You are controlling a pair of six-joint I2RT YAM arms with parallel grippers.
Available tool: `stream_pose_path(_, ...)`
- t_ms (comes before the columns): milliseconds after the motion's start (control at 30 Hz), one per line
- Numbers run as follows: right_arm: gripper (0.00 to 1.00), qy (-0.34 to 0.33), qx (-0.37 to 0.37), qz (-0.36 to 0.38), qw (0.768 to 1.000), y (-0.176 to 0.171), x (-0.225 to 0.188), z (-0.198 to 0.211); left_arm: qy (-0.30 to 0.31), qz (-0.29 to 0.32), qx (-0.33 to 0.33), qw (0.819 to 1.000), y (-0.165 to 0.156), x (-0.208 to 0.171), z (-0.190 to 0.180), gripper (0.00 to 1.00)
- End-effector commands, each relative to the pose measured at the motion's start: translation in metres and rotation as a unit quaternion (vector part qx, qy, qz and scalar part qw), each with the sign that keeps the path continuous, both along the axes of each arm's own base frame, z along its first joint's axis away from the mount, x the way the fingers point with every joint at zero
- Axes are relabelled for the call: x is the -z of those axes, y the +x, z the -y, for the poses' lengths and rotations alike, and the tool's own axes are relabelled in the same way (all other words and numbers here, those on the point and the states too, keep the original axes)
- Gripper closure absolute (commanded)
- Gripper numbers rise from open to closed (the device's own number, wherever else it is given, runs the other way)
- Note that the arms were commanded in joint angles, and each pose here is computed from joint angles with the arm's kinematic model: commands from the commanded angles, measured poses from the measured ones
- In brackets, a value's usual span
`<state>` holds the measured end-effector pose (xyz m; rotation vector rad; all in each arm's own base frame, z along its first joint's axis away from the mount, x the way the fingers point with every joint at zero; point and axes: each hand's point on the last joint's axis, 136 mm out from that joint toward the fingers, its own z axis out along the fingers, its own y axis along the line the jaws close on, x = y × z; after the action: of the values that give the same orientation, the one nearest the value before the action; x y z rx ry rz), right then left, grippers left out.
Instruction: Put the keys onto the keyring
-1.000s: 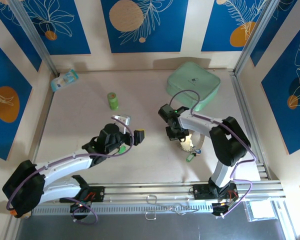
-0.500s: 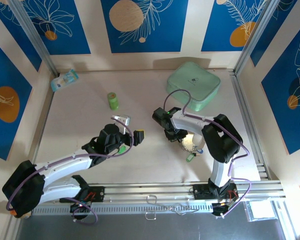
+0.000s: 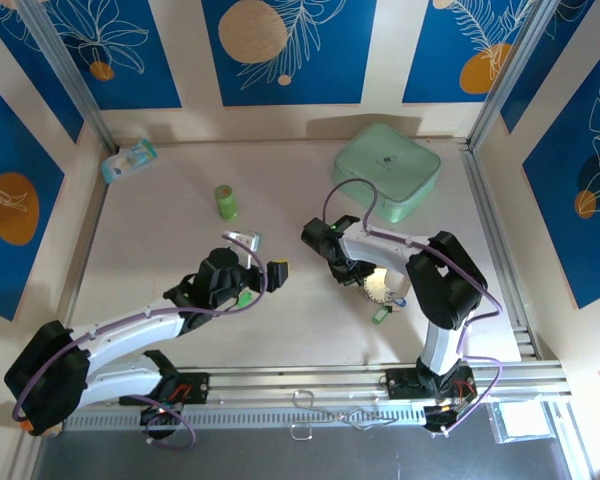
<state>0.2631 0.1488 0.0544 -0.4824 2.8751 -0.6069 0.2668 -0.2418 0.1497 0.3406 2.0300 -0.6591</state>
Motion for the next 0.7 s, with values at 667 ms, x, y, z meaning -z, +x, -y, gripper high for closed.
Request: stream_pose_path(667, 0.72, 0.001, -0.010, -0.045, 0.999, 0.008, 0.021, -0.003, 0.006, 0.001, 0.005, 1.000, 0.004, 0.000, 0.007, 0.01)
